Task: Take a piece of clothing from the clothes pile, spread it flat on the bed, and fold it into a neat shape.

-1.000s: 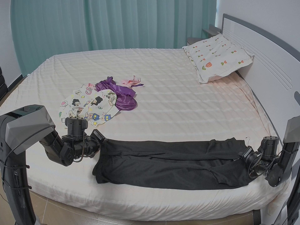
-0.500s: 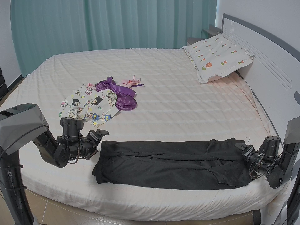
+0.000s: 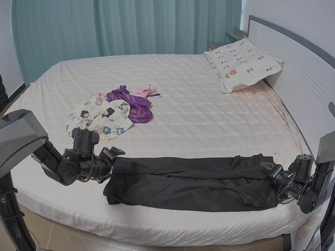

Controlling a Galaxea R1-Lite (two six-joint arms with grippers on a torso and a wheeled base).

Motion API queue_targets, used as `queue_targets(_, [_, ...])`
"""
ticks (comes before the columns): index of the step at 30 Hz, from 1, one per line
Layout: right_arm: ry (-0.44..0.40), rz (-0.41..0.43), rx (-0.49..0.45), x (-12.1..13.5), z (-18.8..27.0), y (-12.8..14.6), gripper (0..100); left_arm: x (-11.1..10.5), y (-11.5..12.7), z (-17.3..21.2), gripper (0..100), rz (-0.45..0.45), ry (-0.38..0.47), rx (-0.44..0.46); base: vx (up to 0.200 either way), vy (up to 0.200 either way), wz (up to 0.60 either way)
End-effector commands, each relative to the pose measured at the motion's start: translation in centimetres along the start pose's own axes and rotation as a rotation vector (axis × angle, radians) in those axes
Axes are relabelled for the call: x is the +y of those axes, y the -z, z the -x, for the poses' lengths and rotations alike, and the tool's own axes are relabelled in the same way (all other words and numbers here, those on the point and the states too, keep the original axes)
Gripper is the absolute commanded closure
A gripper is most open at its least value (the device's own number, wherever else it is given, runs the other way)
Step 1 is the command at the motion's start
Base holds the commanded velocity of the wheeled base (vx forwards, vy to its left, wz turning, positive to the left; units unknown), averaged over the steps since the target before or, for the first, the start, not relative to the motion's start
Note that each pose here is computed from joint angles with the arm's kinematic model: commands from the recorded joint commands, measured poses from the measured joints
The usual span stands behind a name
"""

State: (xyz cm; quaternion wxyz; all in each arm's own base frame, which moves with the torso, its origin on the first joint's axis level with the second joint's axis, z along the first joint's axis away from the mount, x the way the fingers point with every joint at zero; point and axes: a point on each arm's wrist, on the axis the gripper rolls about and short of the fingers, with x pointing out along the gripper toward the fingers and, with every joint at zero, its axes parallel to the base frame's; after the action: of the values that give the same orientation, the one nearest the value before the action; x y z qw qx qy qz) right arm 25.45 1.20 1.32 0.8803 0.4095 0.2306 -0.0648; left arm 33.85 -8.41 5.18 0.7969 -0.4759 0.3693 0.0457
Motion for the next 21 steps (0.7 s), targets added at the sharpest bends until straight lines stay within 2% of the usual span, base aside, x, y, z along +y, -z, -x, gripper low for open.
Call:
queue_targets(1, [0.000, 0.004, 0.012, 0.0, -0.1, 0.3, 0, -1.1, 0.6, -0.8, 0, 0.018, 0.009, -0.028, 0.000, 0.000, 0.00])
queue_targets(7, [0.002, 0.007, 0.019, 0.0, -0.2, 0.5, 0, -0.9, 1.9, -1.8, 0, 0.007, -0.014, -0.013, 0.000, 0.000, 0.00])
queue_targets(18, [0.003, 0.007, 0.020, 0.0, -0.2, 0.5, 0, -0.5, 2.1, -2.9, 0, 0.020, -0.037, -0.003, 0.000, 0.000, 0.00])
queue_targets(21, [0.002, 0.007, 0.019, 0.0, -0.2, 0.5, 0, -2.1, 1.2, -0.7, 0, 0.022, 0.016, -0.056, 0.000, 0.000, 0.00])
